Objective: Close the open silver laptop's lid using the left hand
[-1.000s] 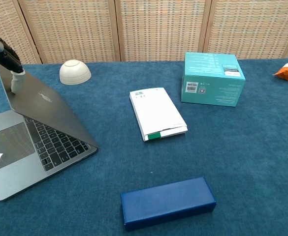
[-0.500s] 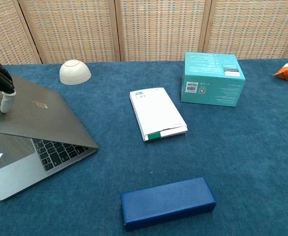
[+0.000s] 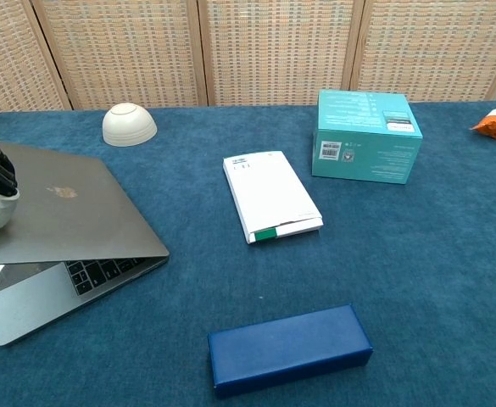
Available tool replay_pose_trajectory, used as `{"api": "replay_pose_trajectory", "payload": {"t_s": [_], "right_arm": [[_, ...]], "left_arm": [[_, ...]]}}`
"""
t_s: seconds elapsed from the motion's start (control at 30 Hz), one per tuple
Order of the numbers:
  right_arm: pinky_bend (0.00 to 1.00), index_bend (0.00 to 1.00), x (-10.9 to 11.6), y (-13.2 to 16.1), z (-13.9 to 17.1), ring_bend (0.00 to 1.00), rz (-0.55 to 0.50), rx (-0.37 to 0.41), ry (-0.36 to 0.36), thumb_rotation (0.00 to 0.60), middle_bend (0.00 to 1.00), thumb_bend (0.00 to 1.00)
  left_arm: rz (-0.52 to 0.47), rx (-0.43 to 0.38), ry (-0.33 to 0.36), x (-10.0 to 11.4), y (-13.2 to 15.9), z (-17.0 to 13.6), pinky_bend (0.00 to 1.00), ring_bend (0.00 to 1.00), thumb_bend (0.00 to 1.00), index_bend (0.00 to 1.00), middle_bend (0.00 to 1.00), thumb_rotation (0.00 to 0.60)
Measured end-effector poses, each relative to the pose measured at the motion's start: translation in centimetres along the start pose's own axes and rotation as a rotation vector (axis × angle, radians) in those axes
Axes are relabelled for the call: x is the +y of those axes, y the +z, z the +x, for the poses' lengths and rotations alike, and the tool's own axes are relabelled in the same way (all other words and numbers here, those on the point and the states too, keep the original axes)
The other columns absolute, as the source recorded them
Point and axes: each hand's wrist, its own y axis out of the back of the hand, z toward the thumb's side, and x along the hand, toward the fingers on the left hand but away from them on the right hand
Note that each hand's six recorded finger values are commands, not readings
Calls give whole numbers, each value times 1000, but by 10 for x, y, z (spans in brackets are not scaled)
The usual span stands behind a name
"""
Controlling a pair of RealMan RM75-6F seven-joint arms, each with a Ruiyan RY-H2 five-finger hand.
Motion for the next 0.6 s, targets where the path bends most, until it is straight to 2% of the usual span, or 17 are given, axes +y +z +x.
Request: {"api": "replay_pose_trajectory", "payload": {"t_s": [0.13,0.6], "right_arm": [[0,142,0,0,0,0,0,0,0,600,0,35],[0,142,0,0,0,0,0,-1,2,600,0,38]], "left_arm": [[1,-1,-17,-11,1,2,171,207,1000,362,334,600],[6,-8,-47,-29,7,6,171,208,1000,363,336,600]]}}
